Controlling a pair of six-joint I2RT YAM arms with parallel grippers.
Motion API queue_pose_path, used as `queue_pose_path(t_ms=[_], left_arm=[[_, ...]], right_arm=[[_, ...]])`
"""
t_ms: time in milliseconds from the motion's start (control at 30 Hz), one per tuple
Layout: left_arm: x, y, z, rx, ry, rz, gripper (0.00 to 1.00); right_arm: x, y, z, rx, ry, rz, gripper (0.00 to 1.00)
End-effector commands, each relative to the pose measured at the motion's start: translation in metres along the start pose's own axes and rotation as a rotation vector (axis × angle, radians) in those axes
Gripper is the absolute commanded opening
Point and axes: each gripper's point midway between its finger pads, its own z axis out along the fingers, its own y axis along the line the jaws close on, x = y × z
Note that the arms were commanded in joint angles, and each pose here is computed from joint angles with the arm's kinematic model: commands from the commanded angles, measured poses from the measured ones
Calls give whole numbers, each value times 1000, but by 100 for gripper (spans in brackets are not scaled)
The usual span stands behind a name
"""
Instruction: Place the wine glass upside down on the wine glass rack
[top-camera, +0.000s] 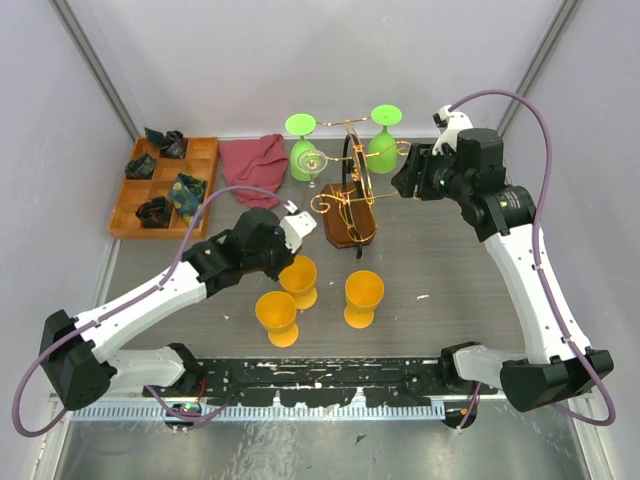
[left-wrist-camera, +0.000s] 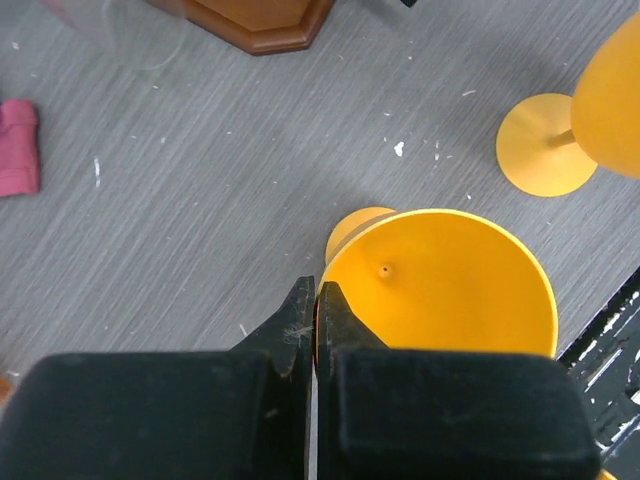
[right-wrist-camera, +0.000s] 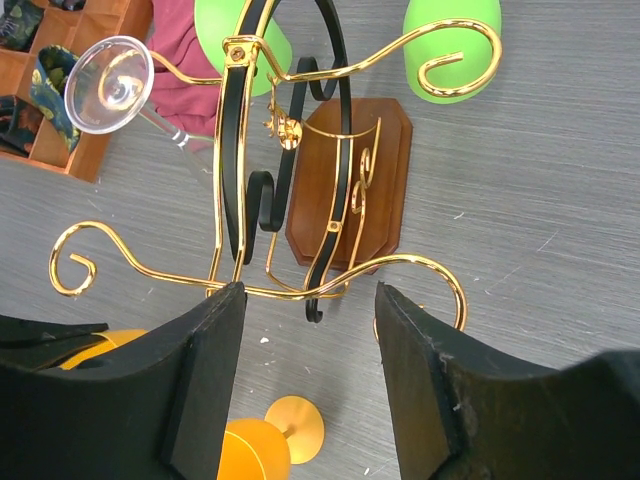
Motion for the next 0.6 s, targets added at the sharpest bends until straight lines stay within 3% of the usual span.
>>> queue_pose_path(t_ms=[0,333,567], left_arm=[[-36,14,-23,-78,-140,19,3],[-90,53,-118,-310,-436,66,0],[-93,94,-194,-582,-513,89,0]], right_arm=[[-19,6,-1,-14,-71,-2,60],[-36,-1,-9,42,-144,19,59],[-43,6,-8,6,-176,40,59]])
